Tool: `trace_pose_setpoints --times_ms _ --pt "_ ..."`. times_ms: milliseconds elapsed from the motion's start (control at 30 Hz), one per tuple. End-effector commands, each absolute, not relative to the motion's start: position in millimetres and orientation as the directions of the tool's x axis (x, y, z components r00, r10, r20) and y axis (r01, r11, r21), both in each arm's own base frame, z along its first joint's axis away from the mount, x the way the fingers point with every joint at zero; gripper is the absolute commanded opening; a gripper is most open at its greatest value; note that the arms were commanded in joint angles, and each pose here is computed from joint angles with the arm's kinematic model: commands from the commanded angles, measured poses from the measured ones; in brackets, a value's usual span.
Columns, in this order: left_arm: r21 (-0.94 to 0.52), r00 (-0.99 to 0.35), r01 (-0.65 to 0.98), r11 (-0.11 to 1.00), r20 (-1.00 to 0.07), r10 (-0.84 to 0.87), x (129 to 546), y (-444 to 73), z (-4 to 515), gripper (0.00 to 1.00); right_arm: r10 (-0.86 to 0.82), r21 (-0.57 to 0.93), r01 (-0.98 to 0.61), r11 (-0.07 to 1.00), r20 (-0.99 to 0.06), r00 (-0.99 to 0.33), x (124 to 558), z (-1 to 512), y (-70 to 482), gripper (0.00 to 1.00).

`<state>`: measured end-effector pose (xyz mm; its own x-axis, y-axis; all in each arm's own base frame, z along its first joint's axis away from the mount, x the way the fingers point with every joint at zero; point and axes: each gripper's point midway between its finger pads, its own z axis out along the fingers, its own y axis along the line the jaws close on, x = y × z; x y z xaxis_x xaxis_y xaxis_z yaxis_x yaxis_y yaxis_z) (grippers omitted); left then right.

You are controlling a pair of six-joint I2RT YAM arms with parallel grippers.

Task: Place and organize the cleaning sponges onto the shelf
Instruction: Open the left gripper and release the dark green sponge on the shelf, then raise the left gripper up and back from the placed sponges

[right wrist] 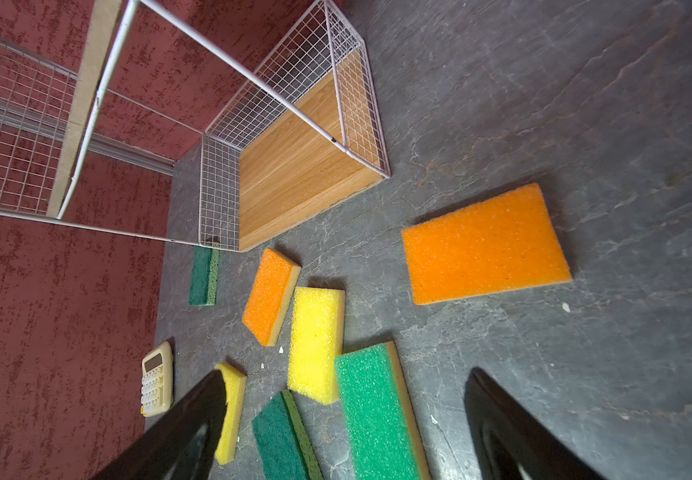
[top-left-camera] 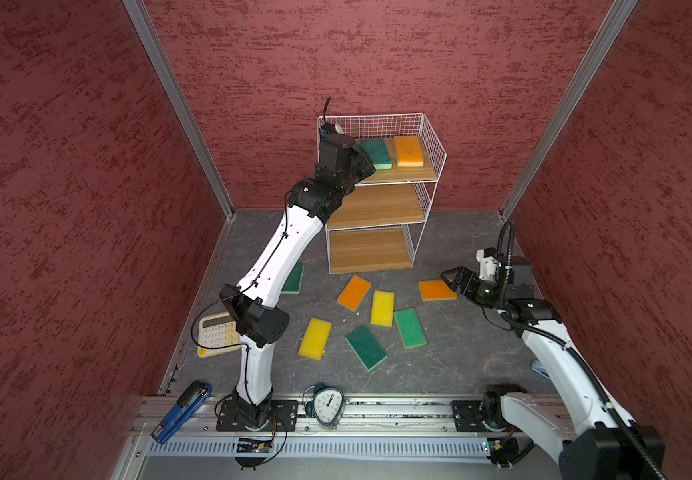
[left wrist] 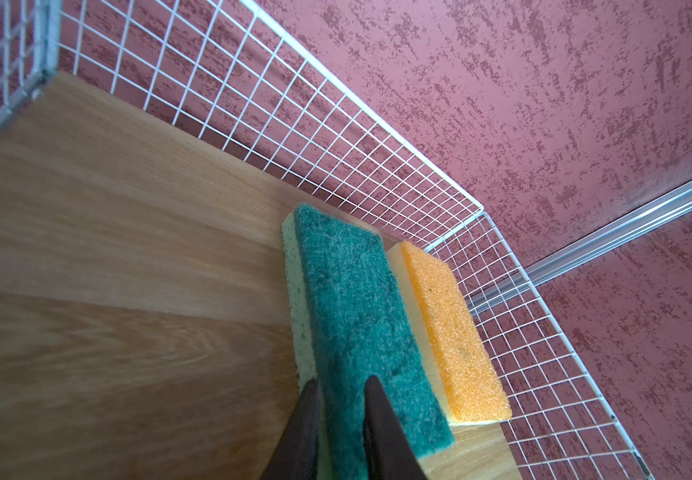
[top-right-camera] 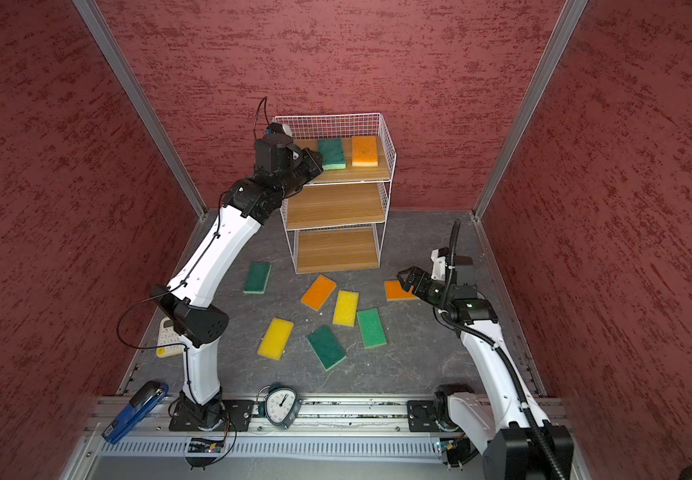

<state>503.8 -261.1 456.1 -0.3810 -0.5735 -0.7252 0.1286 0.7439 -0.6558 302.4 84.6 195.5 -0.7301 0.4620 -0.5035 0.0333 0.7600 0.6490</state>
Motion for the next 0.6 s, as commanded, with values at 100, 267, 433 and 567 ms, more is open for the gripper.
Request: trace_pose_setpoints --times_ms 100,267,433,567 --pt "-0.609 -0.421 0.041 0.792 -0.729 -0.539 508 -246 425 0.29 0.464 0.645 0.025 0.764 -0.521 -0.716 303 199 83 0.91" --pt "-0.602 -0.435 0.058 0.797 -0.733 -0.522 500 -247 427 0.35 0.468 0.650 0.025 0.760 -0.520 -0.714 304 201 83 0.91" --pt "-0.594 -0.458 0.070 0.802 -0.733 -0.503 491 -251 425 0.36 0.473 0.656 0.026 0.755 -0.516 -0.714 304 202 84 0.91" --pt "-0.591 -0.479 0.092 0.801 -0.732 -0.485 489 -258 422 0.37 0.476 0.660 0.026 0.751 -0.513 -0.714 304 202 84 0.91"
